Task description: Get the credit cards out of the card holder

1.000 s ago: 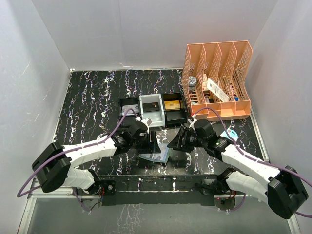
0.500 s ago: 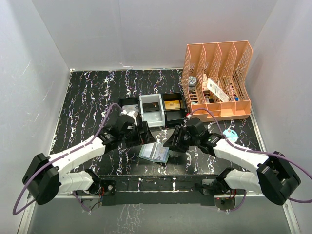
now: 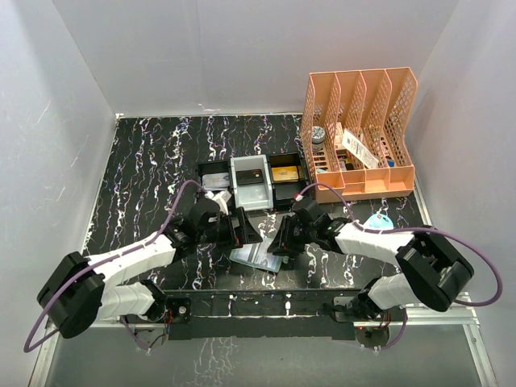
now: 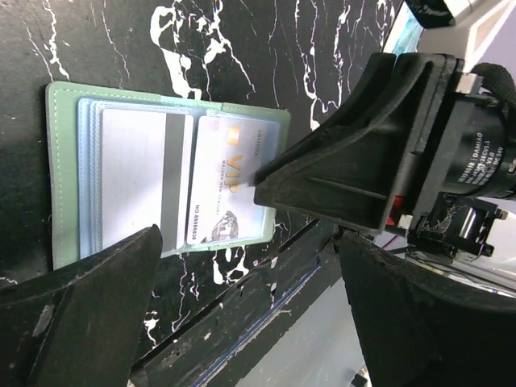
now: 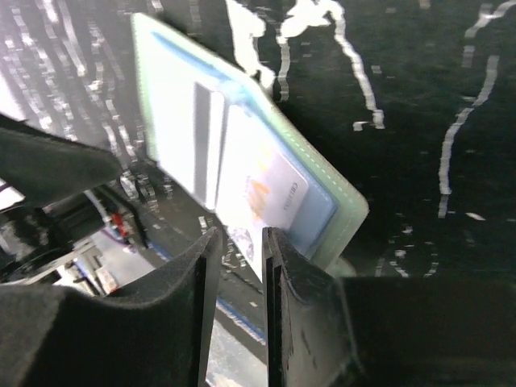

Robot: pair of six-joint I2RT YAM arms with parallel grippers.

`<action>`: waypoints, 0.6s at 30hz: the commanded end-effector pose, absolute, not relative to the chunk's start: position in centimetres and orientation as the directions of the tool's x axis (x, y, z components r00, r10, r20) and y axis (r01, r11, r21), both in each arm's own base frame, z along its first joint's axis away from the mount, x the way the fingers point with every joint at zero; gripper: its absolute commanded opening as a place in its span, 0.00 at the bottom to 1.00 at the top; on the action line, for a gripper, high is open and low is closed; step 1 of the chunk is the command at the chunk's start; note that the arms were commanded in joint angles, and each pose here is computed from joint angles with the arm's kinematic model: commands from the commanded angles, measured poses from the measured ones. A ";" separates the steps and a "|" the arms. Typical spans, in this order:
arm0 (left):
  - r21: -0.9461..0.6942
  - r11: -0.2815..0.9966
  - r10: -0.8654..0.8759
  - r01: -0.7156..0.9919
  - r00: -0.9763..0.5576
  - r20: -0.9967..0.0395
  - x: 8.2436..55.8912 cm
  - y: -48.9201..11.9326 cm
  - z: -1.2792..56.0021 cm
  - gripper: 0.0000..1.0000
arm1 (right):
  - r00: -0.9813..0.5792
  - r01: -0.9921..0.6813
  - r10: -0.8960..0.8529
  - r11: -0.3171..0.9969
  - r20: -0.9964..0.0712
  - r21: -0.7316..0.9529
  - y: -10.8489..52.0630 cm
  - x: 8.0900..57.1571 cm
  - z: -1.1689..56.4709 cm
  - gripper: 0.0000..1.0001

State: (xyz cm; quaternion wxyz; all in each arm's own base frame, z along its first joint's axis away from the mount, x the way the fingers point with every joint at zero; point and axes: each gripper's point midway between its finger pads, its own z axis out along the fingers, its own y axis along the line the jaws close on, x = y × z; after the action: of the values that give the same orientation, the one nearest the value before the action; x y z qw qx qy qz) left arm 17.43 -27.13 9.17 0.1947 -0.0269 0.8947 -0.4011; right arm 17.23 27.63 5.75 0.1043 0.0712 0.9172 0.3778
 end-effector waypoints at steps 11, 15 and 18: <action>-0.657 0.727 0.008 0.200 -0.959 -0.284 17.9 -29.1 6.6 0.75 | -0.953 0.150 0.267 0.826 -0.144 0.543 23.0 15.8 -1.3 0.21; -0.675 0.707 0.052 0.210 -0.968 -0.247 17.1 -29.5 5.9 0.65 | -0.951 0.160 0.277 0.821 -0.138 0.549 23.0 15.7 -1.6 0.20; -0.713 0.666 0.073 0.217 -0.971 -0.227 16.6 -30.4 6.1 0.62 | -0.949 0.165 0.284 0.813 -0.134 0.558 23.1 15.6 -1.7 0.19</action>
State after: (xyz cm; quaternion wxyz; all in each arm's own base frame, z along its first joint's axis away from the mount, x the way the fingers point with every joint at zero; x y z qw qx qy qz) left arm 17.25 -29.06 4.80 0.1091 0.0505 0.9252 -0.3599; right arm 17.29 26.46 2.68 0.1224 0.0990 0.9176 0.3651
